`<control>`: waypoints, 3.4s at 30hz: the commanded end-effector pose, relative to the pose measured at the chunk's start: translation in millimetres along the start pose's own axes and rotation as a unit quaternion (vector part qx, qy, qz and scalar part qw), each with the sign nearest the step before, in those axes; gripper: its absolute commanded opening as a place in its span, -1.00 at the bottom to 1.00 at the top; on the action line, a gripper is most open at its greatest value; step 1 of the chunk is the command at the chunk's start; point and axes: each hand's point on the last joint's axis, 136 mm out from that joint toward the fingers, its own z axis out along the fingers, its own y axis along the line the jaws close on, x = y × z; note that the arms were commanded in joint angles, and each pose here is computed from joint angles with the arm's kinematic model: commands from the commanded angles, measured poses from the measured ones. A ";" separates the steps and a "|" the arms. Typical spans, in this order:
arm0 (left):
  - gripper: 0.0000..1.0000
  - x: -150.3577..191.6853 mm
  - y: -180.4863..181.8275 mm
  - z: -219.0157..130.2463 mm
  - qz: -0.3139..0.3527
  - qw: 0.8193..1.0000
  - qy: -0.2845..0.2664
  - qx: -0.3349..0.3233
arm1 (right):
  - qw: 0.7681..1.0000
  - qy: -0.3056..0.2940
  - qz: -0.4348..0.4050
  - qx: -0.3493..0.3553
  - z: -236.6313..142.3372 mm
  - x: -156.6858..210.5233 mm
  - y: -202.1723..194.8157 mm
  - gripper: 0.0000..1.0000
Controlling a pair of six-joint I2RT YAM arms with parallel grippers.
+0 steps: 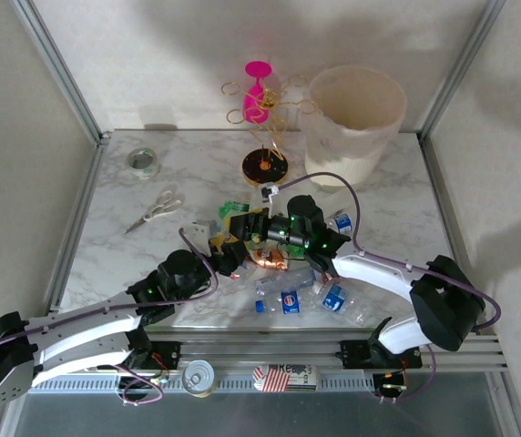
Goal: Put the plastic bottles in the bin
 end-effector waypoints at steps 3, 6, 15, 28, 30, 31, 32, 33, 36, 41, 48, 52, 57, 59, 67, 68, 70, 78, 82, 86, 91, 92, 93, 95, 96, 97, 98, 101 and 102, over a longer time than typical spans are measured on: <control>0.22 -18.4 -10.9 -0.5 0.005 1.000 -0.027 0.004 | 1.000 -0.005 -0.004 -0.014 4.2 -6.3 10.5 0.29; 0.54 -18.0 -9.1 -0.6 0.003 1.000 -0.029 0.000 | 1.000 -0.009 0.002 -0.003 4.3 -7.0 6.2 0.24; 0.99 -21.9 11.3 -11.1 -0.034 0.997 -0.060 -0.034 | 0.996 -0.046 0.019 0.079 -3.8 -19.6 -24.0 0.16; 0.99 -33.9 113.4 -64.1 -0.157 0.951 -0.181 -0.197 | 0.965 -0.142 -0.024 0.219 -91.0 -99.8 -63.4 0.12; 0.99 -27.6 128.9 -65.9 -0.180 0.944 -0.178 -0.213 | 0.958 -0.165 -0.037 0.230 -107.6 -119.7 -60.8 0.11; 0.99 -23.7 135.7 -65.9 -0.192 0.941 -0.175 -0.217 | 0.954 -0.179 -0.048 0.237 -117.3 -131.7 -58.9 0.11; 0.99 -20.0 141.2 -65.5 -0.205 0.939 -0.172 -0.218 | 0.948 -0.194 -0.055 0.247 -127.3 -144.4 -56.7 0.10; 0.99 -16.7 145.8 -65.3 -0.214 0.937 -0.170 -0.219 | 0.942 -0.207 -0.063 0.257 -136.3 -155.6 -56.0 0.10; 0.99 -8.8 153.5 -62.4 -0.234 0.935 -0.158 -0.216 | 0.922 -0.252 -0.092 0.279 -164.5 -194.6 -46.6 0.09; 0.99 -2.5 156.2 -54.4 -0.236 0.938 -0.135 -0.216 | 0.884 -0.308 -0.129 0.328 -204.0 -259.5 -48.7 0.08; 0.99 3.5 142.7 -31.4 -0.225 0.951 -0.088 -0.191 | 0.850 -0.358 -0.136 0.363 -235.5 -337.3 -77.0 0.06; 0.99 12.9 136.8 -18.5 -0.212 0.958 -0.048 -0.186 | 0.842 -0.370 -0.116 0.374 -242.0 -367.8 -110.1 0.06; 0.99 24.4 131.7 -7.4 -0.204 0.962 -0.006 -0.182 | 0.842 -0.346 -0.091 0.403 -231.7 -378.1 -161.3 0.08; 0.99 25.9 130.4 -5.6 -0.202 0.963 0.002 -0.181 | 0.844 -0.334 -0.083 0.411 -224.4 -376.2 -179.8 0.08; 0.99 20.7 133.2 -13.5 -0.197 0.961 -0.008 -0.192 | 0.855 -0.297 -0.060 0.421 -204.5 -370.8 -214.4 0.46; 0.99 20.3 133.6 -14.8 -0.198 0.961 -0.010 -0.192 | 0.855 -0.297 -0.060 0.421 -204.2 -371.3 -214.0 0.55; 0.99 18.6 134.0 -17.3 -0.199 0.961 -0.016 -0.193 | 0.856 -0.297 -0.064 0.419 -205.1 -374.0 -210.1 0.72; 0.99 13.2 133.4 -21.0 -0.207 0.960 -0.033 -0.186 | 0.852 -0.312 -0.094 0.410 -224.2 -380.6 -163.6 0.97; 0.99 9.6 127.6 -17.0 -0.210 0.962 -0.034 -0.173 | 0.856 -0.314 -0.106 0.397 -234.4 -363.9 -128.6 0.97; 0.99 2.1 118.1 -9.3 -0.211 0.965 -0.037 -0.154 | 0.864 -0.304 -0.110 0.386 -236.4 -322.8 -101.0 0.98; 0.99 -2.9 106.6 4.5 -0.205 0.969 -0.026 -0.135 | 0.878 -0.282 -0.083 0.378 -233.5 -248.1 -87.2 0.98; 0.99 -3.6 104.6 8.1 -0.204 0.970 -0.024 -0.131 | 0.883 -0.275 -0.073 0.374 -232.4 -231.2 -87.2 0.97; 0.99 -4.6 101.6 12.0 -0.202 0.971 -0.021 -0.127 | 0.888 -0.263 -0.060 0.371 -229.8 -213.1 -89.7 0.98; 0.99 -5.1 97.2 18.9 -0.199 0.973 -0.014 -0.119 | 0.899 -0.235 -0.040 0.368 -223.9 -179.3 -96.1 0.98; 0.99 -5.3 94.8 22.5 -0.198 0.973 -0.011 -0.116 | 0.905 -0.216 -0.029 0.365 -219.5 -160.7 -100.0 0.98; 0.99 -5.0 93.1 25.1 -0.198 0.974 -0.008 -0.113 | 0.910 -0.197 -0.020 0.364 -215.3 -145.0 -104.1 0.98; 0.99 -4.6 90.5 28.0 -0.198 0.974 -0.005 -0.108 | 0.916 -0.173 -0.011 0.362 -209.4 -126.8 -108.7 0.98; 0.99 -0.6 86.8 33.5 -0.198 0.975 0.005 -0.103 | 0.925 -0.107 0.024 0.364 -195.2 -81.4 -123.8 0.97; 0.99 1.7 85.7 35.3 -0.197 0.975 0.010 -0.103 | 0.926 -0.088 0.037 0.364 -190.7 -68.3 -128.7 0.97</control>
